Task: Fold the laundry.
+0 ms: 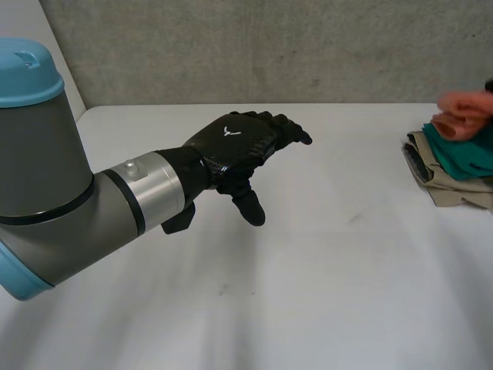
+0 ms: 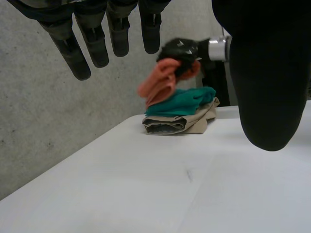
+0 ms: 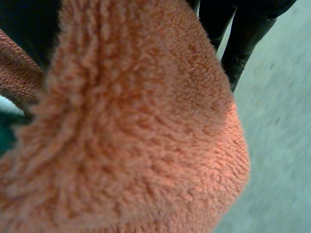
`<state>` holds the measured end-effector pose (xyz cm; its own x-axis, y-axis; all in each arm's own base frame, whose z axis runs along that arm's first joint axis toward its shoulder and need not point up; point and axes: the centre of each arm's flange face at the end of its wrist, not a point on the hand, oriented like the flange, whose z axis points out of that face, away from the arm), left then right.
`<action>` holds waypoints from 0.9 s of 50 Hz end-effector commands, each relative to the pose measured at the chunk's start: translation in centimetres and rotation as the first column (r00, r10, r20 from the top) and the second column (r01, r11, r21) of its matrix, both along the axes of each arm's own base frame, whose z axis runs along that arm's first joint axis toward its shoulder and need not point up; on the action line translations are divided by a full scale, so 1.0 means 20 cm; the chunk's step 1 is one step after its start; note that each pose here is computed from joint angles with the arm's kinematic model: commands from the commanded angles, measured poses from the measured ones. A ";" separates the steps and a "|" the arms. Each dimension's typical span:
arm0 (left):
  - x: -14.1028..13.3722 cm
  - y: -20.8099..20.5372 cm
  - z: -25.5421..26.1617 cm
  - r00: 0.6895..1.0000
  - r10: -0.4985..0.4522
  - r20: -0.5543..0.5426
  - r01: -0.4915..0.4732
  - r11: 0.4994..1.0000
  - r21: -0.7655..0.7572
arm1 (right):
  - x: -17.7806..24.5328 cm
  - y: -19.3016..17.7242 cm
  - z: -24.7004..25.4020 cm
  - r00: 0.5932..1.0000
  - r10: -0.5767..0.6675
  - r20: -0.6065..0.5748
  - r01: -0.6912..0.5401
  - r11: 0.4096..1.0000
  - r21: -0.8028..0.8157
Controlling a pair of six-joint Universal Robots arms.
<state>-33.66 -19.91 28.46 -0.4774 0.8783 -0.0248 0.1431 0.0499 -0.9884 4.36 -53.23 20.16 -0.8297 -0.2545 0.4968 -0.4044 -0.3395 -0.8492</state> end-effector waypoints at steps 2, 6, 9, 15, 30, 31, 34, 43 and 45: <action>0.00 0.00 0.00 1.000 0.002 0.001 -0.002 1.000 0.002 | -0.23 0.08 -0.26 0.998 0.011 -0.056 -0.003 0.989 0.145; 0.00 0.01 0.00 1.000 -0.001 0.002 0.001 1.000 0.003 | -0.21 0.12 -0.26 0.996 0.083 -0.036 -0.074 0.977 0.200; -0.01 0.03 0.00 1.000 -0.012 0.002 0.012 1.000 0.003 | -0.21 0.14 -0.26 0.993 0.114 -0.038 -0.103 0.971 0.216; -0.02 0.03 0.00 1.000 -0.017 0.001 0.017 1.000 0.002 | -0.32 0.17 -0.17 0.993 0.013 -0.116 0.013 0.977 0.215; -0.01 0.02 0.01 1.000 -0.006 -0.001 0.006 1.000 -0.002 | -0.48 0.32 0.39 0.780 -0.554 -0.291 0.605 0.786 0.128; -0.01 0.02 0.01 1.000 -0.004 -0.003 0.004 1.000 -0.005 | -0.39 0.34 0.47 0.781 -0.564 -0.269 0.606 0.788 0.108; 0.00 0.02 0.03 1.000 0.000 -0.009 0.000 1.000 -0.015 | -0.06 0.39 0.59 0.840 -0.499 -0.213 0.523 0.849 0.075; 0.09 -0.06 0.17 0.976 0.207 -0.073 -0.214 0.971 -0.108 | 0.57 0.64 0.68 0.965 -0.225 0.137 0.206 0.969 0.138; 0.15 -0.12 0.20 0.943 0.318 -0.095 -0.328 0.935 -0.133 | 0.63 0.71 0.69 0.963 -0.186 0.194 0.158 0.976 0.148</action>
